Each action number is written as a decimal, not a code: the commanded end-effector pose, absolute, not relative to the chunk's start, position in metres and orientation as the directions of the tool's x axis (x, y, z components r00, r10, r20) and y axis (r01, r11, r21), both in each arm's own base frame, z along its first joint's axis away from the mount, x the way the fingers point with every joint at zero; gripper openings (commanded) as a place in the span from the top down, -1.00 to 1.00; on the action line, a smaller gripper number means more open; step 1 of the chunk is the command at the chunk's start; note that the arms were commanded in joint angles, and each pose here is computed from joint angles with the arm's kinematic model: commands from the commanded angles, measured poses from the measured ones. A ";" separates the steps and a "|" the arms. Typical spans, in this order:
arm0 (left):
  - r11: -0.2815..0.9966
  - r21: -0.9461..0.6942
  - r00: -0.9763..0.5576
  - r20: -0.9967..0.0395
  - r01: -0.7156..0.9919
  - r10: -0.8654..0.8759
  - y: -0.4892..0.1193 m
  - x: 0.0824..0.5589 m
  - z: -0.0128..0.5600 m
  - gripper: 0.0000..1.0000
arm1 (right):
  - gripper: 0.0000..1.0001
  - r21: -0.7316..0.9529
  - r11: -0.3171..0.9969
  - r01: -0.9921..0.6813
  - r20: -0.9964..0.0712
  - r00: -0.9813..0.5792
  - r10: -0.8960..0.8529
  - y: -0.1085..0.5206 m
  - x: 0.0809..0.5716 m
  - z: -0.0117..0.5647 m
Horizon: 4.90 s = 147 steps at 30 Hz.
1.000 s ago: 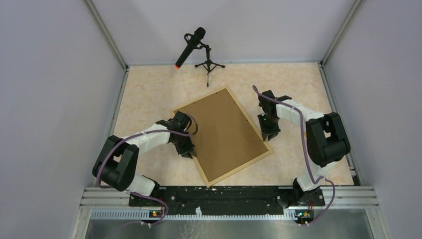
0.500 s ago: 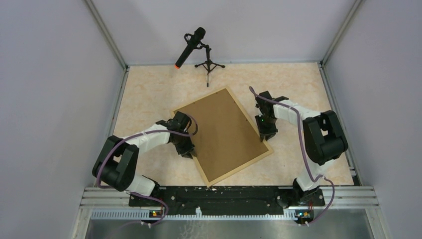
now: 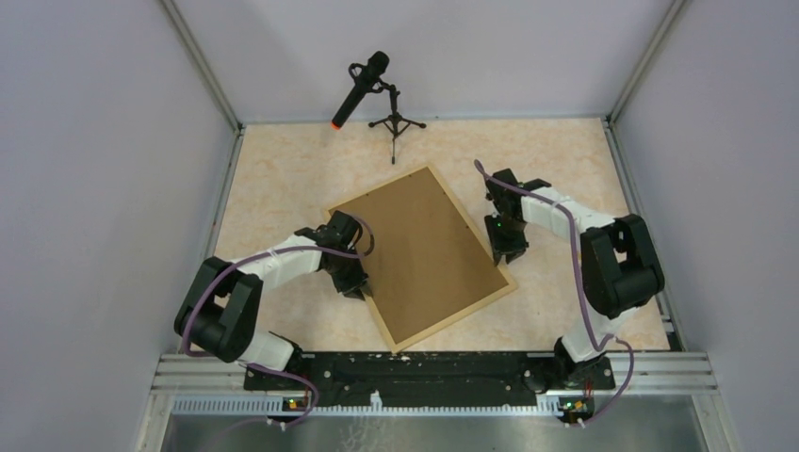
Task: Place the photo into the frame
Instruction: Install the photo frame at the center of the board, then adjust the photo frame at the center of the board.
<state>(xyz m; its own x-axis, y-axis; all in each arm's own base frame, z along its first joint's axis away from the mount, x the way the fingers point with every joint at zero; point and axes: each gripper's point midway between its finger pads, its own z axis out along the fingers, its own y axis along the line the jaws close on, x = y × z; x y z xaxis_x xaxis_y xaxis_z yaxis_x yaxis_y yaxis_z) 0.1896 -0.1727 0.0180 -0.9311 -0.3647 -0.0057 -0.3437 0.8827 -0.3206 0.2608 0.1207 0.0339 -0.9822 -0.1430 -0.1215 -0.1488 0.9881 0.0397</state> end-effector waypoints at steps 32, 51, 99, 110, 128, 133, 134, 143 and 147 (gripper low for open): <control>0.908 -0.217 -0.928 -0.016 -0.359 -0.371 -0.152 0.178 -0.013 1.00 | 0.51 -0.036 0.978 -0.207 -0.135 -0.968 -0.210 0.123 0.265 0.019; 0.909 -0.219 -0.930 -0.017 -0.355 -0.367 -0.151 0.179 -0.014 1.00 | 0.51 -0.118 0.977 -0.178 -0.171 -0.965 -0.197 0.108 0.270 0.035; 0.963 -0.111 -0.959 -0.117 -0.245 -0.257 -0.125 0.201 -0.005 1.00 | 0.49 -0.019 0.975 -0.220 -0.279 -0.936 -0.216 0.131 0.270 0.057; 0.988 -0.040 -0.974 -0.161 -0.152 -0.157 -0.112 0.210 -0.002 1.00 | 0.50 -0.043 0.966 -0.254 -0.257 -0.932 -0.256 0.137 0.266 0.046; 0.980 -0.030 -0.973 -0.119 -0.197 -0.199 -0.110 0.198 -0.009 1.00 | 0.59 -0.126 0.957 -0.260 -0.211 -0.936 -0.282 0.128 0.259 0.031; 0.979 -0.025 -0.973 -0.111 -0.202 -0.203 -0.108 0.194 -0.011 1.00 | 0.58 -0.201 0.950 -0.241 -0.210 -0.936 -0.282 0.117 0.261 0.027; 0.979 -0.024 -0.973 -0.111 -0.202 -0.203 -0.108 0.194 -0.011 1.00 | 0.58 -0.214 0.947 -0.238 -0.209 -0.936 -0.283 0.115 0.262 0.025; 0.981 -0.029 -0.973 -0.119 -0.193 -0.196 -0.109 0.196 -0.009 1.00 | 0.57 -0.202 0.949 -0.243 -0.188 -0.941 -0.281 0.118 0.260 0.001; 0.981 -0.039 -0.974 -0.117 -0.190 -0.194 -0.111 0.197 -0.009 1.00 | 0.55 -0.116 0.957 -0.265 -0.164 -0.946 -0.281 0.135 0.257 -0.012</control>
